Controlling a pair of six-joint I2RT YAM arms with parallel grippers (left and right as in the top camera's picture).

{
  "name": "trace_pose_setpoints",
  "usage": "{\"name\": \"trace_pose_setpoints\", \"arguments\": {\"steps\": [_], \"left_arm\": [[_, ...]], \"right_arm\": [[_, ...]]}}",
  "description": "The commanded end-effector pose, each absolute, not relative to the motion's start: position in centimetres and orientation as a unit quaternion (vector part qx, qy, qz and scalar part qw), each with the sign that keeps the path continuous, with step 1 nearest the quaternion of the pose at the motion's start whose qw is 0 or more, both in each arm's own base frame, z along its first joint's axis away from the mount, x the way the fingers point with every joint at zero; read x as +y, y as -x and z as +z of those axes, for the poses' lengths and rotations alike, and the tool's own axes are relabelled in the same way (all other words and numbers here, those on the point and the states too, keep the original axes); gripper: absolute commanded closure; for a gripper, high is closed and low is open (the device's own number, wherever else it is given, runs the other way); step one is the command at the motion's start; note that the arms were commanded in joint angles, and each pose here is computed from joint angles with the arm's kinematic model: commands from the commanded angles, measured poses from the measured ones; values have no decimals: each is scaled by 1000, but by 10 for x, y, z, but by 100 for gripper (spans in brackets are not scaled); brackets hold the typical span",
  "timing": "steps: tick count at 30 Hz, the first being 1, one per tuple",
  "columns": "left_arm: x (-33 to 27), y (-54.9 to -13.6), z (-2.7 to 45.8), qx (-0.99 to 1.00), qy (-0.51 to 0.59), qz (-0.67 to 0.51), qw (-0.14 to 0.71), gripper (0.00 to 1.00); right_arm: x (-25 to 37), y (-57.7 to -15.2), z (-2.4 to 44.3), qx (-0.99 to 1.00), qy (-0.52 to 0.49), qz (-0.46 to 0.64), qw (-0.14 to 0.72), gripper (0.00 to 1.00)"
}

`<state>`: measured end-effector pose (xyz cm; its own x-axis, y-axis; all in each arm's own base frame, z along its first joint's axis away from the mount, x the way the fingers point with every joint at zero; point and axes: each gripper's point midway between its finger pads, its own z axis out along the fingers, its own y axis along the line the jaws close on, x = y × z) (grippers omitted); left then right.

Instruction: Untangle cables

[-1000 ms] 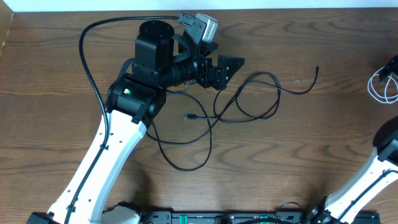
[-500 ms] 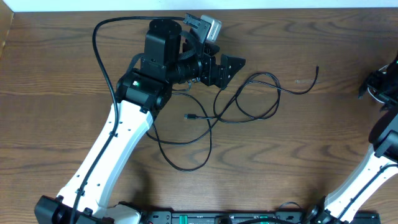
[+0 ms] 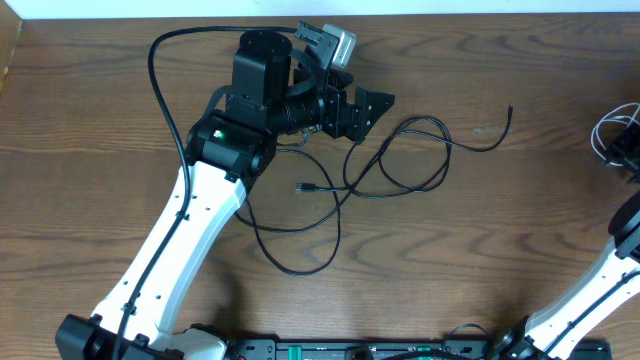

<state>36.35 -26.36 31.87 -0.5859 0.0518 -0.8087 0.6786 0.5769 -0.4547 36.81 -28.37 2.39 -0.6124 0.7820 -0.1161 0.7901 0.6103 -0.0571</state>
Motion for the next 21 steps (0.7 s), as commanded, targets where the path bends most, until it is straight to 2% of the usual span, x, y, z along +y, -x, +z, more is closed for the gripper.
{"name": "trace_pose_setpoints", "arguments": {"steps": [1,14,21], "left_arm": [[-261,-367,324,794,-229,-395,402,7],[-261,-367,324,794,-229,-395,402,7],[-258,-372,323,799,-221,-382,409,7]], "right_arm": [[-286,-370,14,894,-442,-59,44,50],[-285,-407,-34,898,-430,-46,83,49],[-296,-457,-53,884,-434,-10,176,48]]}}
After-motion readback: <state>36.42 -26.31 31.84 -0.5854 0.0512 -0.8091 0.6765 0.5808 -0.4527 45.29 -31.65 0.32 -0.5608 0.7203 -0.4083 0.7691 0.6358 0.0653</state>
